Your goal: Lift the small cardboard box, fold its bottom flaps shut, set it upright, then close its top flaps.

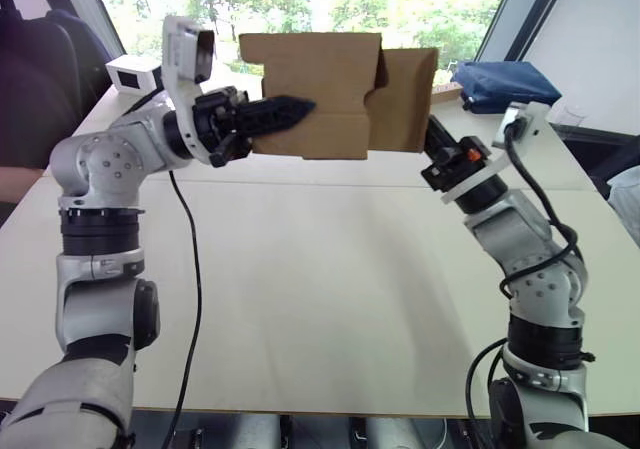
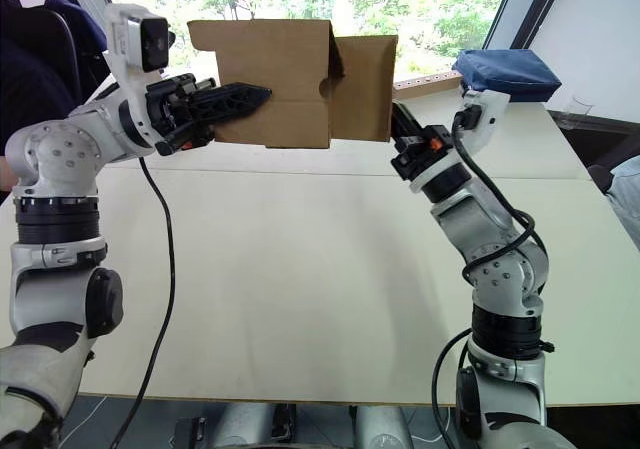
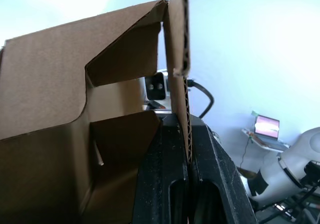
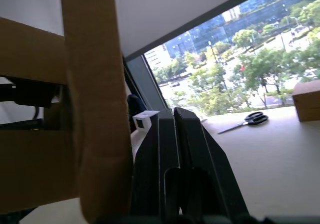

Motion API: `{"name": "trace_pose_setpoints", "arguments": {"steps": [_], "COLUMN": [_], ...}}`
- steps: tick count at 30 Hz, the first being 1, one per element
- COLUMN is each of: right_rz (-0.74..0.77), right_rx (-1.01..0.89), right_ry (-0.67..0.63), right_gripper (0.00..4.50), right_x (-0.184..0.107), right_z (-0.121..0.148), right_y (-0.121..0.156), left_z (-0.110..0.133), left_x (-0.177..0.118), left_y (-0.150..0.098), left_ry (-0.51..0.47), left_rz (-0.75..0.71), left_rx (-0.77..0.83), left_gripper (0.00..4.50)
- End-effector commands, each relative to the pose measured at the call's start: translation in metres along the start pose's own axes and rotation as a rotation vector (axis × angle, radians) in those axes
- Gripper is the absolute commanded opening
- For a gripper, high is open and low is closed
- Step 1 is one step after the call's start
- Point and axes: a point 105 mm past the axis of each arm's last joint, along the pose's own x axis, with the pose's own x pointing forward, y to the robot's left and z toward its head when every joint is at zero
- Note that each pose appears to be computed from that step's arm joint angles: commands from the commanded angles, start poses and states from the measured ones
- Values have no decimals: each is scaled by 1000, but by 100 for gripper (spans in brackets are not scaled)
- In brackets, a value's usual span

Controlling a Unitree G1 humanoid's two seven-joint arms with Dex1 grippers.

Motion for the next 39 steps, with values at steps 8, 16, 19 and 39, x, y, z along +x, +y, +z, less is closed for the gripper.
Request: {"name": "trace_pose_setpoints", "arguments": {"steps": [8, 16, 19, 39], "right_rz": [132, 148, 157, 76], "right_rx": [248, 318, 346, 297], "right_ry": [-175, -199, -213, -215], "right_gripper": [2, 113, 189, 189], "right_x": [-3, -2, -3, 11], "right_z": [13, 7, 8, -5], "right_y": [35, 34, 35, 31], "left_z": [12, 11, 12, 13], "left_x": [5, 4, 4, 7], "left_y": [-1, -1, -1, -1], "left_ry": [-35, -30, -29, -34], "left_rz": [-13, -8, -5, -9], "left_rx": [30, 25, 26, 26], "left_gripper": [0, 0, 0, 0]}}
